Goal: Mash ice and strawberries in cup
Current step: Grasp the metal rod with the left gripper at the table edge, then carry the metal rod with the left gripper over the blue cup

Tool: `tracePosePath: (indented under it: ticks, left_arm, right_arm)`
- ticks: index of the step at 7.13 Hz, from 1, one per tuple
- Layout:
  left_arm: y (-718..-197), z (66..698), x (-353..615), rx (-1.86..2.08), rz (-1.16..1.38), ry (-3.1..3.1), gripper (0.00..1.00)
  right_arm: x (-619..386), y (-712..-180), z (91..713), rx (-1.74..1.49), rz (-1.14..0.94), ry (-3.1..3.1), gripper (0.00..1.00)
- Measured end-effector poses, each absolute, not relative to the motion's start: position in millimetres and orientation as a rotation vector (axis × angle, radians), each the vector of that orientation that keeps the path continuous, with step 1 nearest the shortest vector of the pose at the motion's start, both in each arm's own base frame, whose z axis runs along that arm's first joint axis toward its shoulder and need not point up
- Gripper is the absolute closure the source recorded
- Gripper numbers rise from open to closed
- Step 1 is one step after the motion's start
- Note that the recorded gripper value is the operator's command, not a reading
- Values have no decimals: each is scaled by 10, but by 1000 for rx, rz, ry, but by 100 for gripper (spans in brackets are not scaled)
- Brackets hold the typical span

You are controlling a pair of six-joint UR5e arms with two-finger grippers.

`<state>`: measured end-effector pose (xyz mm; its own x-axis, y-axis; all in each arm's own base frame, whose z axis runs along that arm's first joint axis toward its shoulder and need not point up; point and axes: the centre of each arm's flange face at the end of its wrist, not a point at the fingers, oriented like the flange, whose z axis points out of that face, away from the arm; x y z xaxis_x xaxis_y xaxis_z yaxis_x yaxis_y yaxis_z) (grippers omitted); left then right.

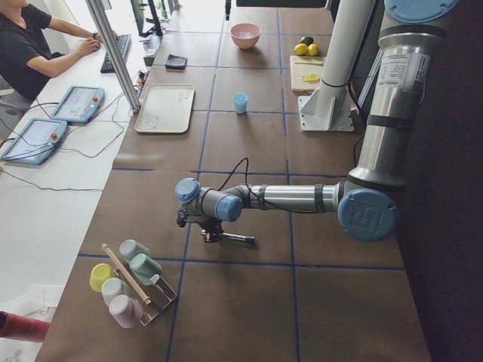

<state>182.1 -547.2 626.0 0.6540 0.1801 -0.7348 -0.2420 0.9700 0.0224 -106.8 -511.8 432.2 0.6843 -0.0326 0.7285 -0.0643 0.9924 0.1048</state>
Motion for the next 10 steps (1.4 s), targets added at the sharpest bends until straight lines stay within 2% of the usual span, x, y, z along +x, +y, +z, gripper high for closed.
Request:
tracePosePath:
  ticks: [2,6,8,10]
  left_arm:
    - [-5709,4949,2032,34,240,884,100]
    - [-5259,2477,3142,308,352,1015,96]
    - [-4967,1818,3447,572,402,1123,99]
    - [-4454,1507,4106,944,318,1146,100]
  right_arm:
    - [-1069,-5121,4319,127,17,-818,0]
    - [-1065,-5088,4326,111,9,-850,0]
    - [-988,-5093,4345,116,2,-855,0]
    - [-922,-5103,4356,122,3,-852,0]
